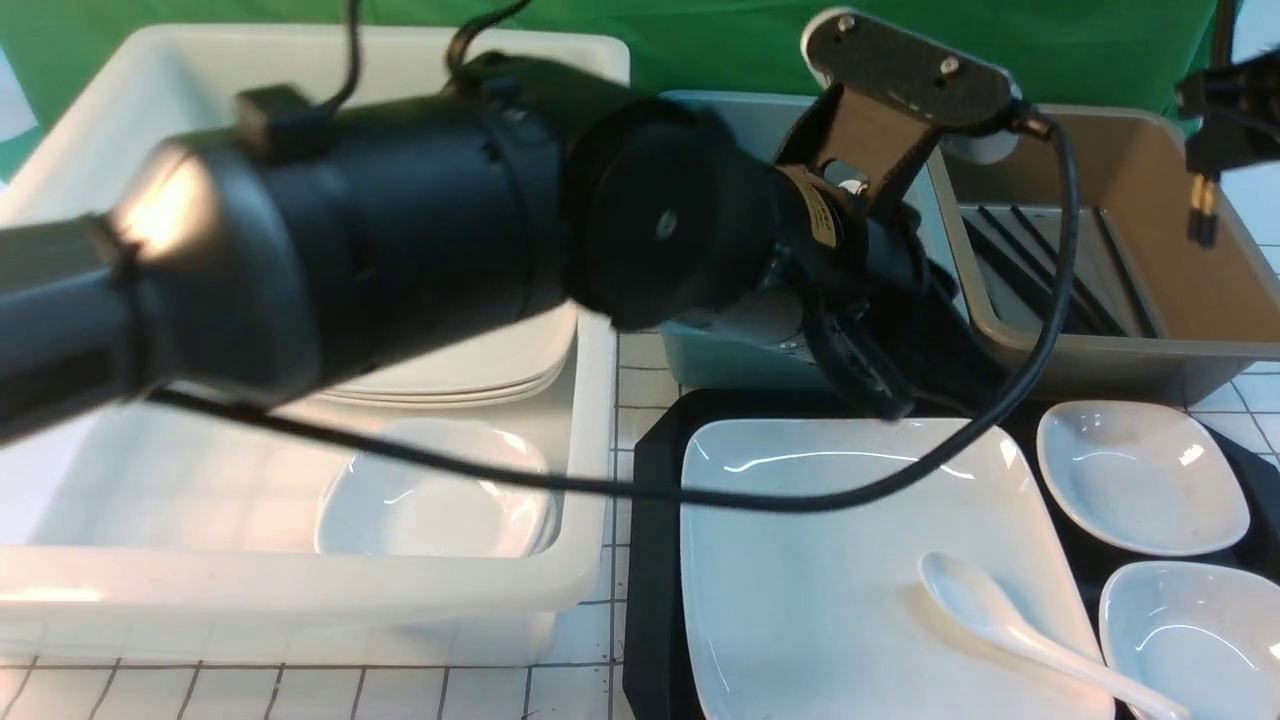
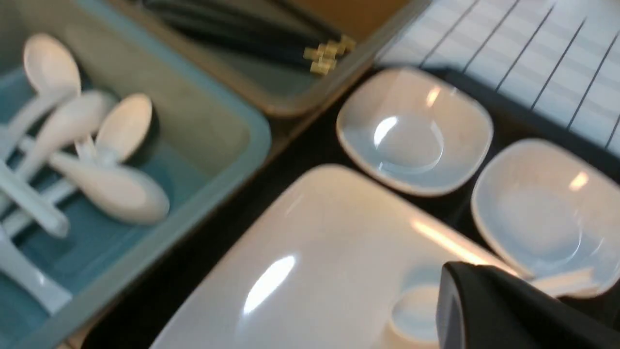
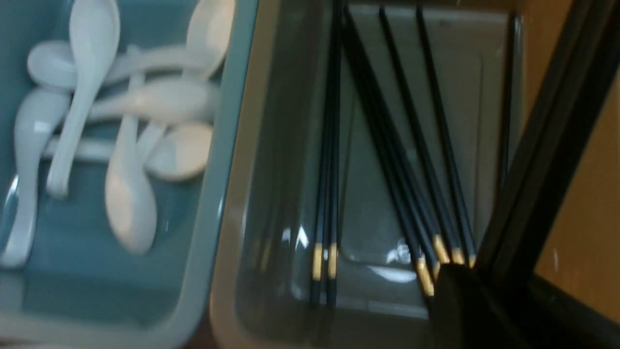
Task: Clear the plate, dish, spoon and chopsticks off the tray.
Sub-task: Use the right arm to put the chopsticks into the small storage box on the right
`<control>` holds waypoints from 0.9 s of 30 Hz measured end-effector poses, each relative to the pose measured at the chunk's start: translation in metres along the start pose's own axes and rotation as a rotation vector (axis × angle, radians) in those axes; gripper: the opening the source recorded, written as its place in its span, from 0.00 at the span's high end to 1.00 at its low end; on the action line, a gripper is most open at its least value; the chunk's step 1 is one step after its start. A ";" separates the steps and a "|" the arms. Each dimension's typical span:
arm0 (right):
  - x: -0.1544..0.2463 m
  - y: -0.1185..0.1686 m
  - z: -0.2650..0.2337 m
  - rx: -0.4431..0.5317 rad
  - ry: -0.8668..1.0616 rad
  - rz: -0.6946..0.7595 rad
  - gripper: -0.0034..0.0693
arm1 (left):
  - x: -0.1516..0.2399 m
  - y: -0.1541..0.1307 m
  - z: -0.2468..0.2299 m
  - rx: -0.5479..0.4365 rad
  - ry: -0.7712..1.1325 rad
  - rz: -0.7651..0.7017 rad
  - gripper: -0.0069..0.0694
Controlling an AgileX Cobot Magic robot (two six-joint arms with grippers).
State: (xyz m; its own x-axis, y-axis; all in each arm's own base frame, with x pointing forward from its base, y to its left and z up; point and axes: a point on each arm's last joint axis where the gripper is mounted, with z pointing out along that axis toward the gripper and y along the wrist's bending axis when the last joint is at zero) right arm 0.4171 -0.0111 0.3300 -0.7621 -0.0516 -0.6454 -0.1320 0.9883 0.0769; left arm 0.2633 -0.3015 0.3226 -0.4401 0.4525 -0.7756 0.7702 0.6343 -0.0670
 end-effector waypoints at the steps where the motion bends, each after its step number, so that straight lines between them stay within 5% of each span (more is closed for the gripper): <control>1: -0.006 -0.004 0.014 0.000 -0.009 0.007 0.87 | 0.001 0.002 0.004 0.000 0.036 -0.003 0.91; 16: 0.021 -0.024 0.132 -0.007 0.143 0.078 0.80 | 0.014 0.001 0.003 0.020 0.218 -0.005 0.91; 21: 0.026 -0.020 0.124 -0.030 0.225 0.103 0.40 | 0.015 0.001 0.003 0.023 0.227 -0.008 0.91; 23: 0.026 -0.017 0.112 -0.047 0.273 0.099 0.32 | 0.016 0.001 0.003 0.024 0.237 -0.008 0.91; 25: 0.025 -0.014 0.099 -0.059 0.297 0.088 0.32 | 0.017 0.001 0.003 0.025 0.244 -0.008 0.91; 27: 0.019 -0.006 0.062 -0.086 0.326 0.039 0.45 | 0.018 0.001 0.000 0.026 0.262 -0.007 0.91</control>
State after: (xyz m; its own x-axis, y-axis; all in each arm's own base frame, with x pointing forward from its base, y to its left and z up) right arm 0.4431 -0.0091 0.2702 -0.9285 -0.0708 -0.3645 -0.1411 0.9753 0.1700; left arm 0.2563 -0.2929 0.3085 -0.5476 0.5973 -0.5860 0.7767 0.6233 -0.0906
